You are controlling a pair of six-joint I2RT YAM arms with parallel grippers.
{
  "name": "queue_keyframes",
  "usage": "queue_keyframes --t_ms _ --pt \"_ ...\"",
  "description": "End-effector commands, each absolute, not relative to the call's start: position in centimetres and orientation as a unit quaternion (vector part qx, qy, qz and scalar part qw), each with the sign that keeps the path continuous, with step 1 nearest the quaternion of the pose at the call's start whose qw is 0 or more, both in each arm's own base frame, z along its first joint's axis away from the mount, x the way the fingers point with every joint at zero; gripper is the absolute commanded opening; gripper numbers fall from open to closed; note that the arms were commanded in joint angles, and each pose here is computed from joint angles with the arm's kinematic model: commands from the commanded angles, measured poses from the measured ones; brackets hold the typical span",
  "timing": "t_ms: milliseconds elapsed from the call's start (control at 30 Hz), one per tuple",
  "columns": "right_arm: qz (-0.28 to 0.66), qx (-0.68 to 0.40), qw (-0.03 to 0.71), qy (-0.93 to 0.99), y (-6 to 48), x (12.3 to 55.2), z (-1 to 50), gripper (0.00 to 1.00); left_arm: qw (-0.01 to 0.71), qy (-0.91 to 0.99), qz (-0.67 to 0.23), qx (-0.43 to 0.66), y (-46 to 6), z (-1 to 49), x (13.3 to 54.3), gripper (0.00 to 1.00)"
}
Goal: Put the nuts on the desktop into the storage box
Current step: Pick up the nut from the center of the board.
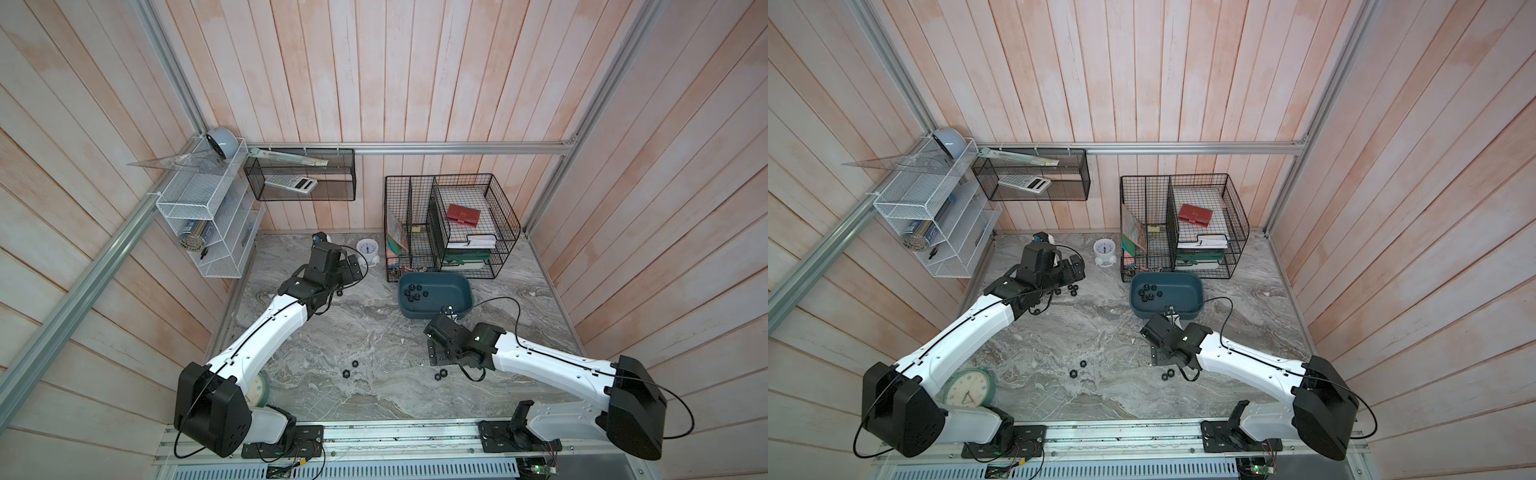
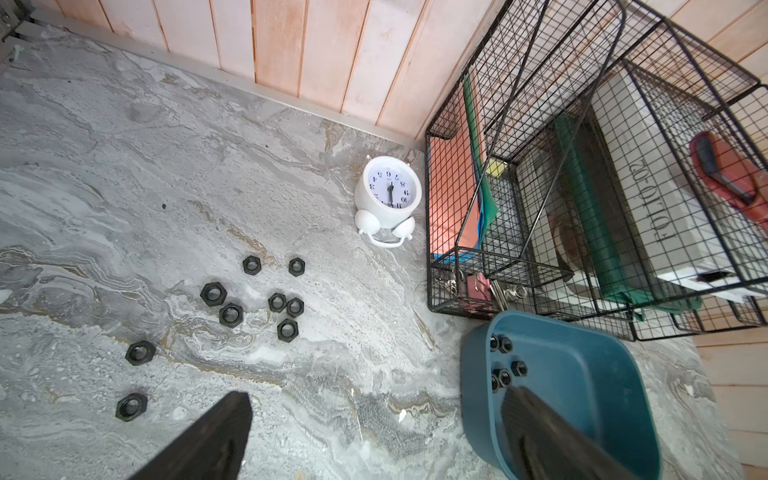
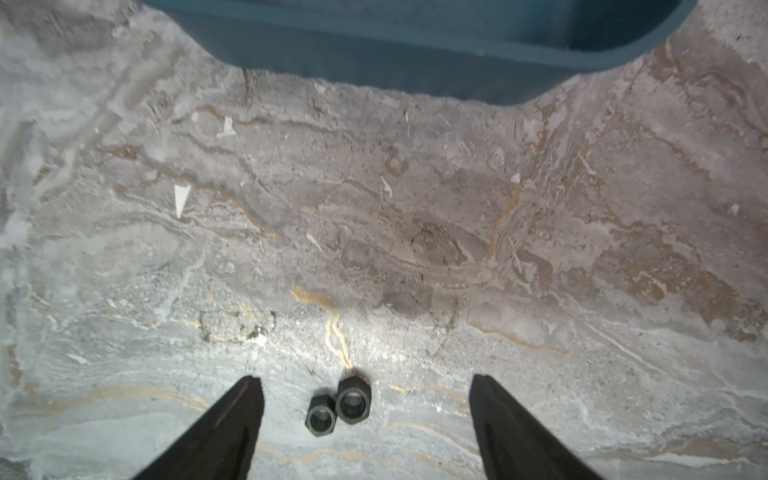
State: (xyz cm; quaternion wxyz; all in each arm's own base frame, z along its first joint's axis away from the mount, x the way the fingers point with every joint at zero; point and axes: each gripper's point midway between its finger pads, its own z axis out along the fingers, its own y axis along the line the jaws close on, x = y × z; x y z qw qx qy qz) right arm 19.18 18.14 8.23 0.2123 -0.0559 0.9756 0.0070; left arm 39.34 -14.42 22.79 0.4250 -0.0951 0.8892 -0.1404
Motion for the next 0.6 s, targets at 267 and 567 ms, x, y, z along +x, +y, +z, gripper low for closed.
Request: queue_keyframes --t_ms 267,567 --pt "-0.020 -0.002 0.176 0.984 16.0 16.6 5.2 0.53 0.421 0.888 -0.158 -0.099 -14.5 22.2 38.7 1.00" --pt "-0.048 0.002 0.163 0.985 17.0 17.4 3.8 0.50 0.414 0.891 -0.158 -0.098 -14.5 22.0 38.5 1.00"
